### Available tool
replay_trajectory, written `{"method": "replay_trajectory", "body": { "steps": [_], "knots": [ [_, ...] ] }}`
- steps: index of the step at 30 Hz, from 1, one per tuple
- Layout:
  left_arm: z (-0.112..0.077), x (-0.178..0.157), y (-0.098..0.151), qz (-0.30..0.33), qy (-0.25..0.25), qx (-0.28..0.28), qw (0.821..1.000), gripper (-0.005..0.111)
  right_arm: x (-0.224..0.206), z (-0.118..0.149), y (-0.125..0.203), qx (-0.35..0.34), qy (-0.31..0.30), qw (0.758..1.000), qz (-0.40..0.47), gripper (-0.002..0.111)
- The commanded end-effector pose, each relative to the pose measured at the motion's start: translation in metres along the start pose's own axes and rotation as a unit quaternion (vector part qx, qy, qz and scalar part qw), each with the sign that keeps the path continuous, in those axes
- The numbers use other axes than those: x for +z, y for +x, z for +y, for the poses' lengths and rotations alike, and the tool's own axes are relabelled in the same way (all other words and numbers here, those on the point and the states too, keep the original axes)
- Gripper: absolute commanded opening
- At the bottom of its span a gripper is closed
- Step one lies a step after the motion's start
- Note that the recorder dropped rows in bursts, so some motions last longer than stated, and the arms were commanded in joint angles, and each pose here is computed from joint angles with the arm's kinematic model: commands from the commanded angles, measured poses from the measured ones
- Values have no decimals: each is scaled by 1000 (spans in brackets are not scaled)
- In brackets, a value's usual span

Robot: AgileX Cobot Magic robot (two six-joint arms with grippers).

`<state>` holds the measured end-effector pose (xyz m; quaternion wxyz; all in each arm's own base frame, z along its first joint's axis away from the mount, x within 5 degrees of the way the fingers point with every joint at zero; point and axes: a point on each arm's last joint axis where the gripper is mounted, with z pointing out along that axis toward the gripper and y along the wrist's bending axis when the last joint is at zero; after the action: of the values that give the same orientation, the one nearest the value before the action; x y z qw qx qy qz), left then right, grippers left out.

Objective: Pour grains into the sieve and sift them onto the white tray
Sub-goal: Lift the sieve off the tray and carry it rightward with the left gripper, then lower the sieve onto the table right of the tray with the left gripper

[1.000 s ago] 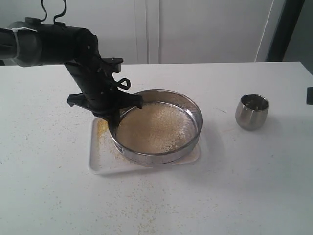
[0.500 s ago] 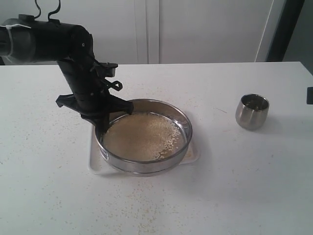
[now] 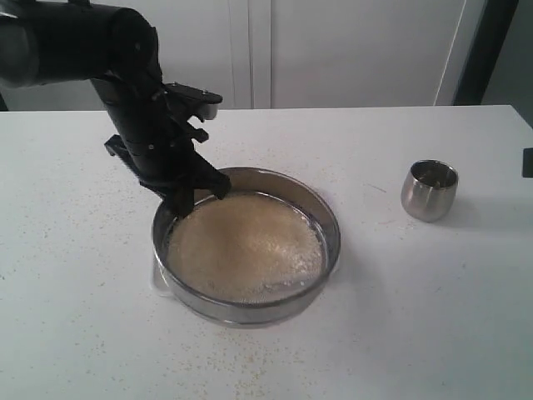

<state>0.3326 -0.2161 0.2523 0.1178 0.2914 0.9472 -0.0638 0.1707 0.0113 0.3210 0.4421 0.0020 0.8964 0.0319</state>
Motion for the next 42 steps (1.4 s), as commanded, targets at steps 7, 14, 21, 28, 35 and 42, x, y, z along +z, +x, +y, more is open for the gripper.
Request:
{"method": "replay_trajectory", "body": {
  "steps": [7, 14, 21, 28, 35, 42],
  "knots": [
    [-62, -9, -4, -56, 33, 84, 994, 0, 0, -1, 0, 1, 2, 1000, -3, 0],
    [-88, 2, -8, -78, 47, 103, 990, 0, 0, -1, 0, 1, 2, 1000, -3, 0],
    [-108, 30, -24, -76, 82, 95, 989, 0, 0, -1, 0, 1, 2, 1000, -3, 0],
    [-132, 42, -45, -87, 94, 116, 985, 0, 0, -1, 0, 1, 2, 1000, -3, 0],
    [-159, 53, -60, -85, 115, 131, 981, 0, 0, -1, 0, 1, 2, 1000, -3, 0],
    [-180, 63, -68, -97, 156, 134, 974, 0, 0, -1, 0, 1, 2, 1000, -3, 0]
  ]
}}
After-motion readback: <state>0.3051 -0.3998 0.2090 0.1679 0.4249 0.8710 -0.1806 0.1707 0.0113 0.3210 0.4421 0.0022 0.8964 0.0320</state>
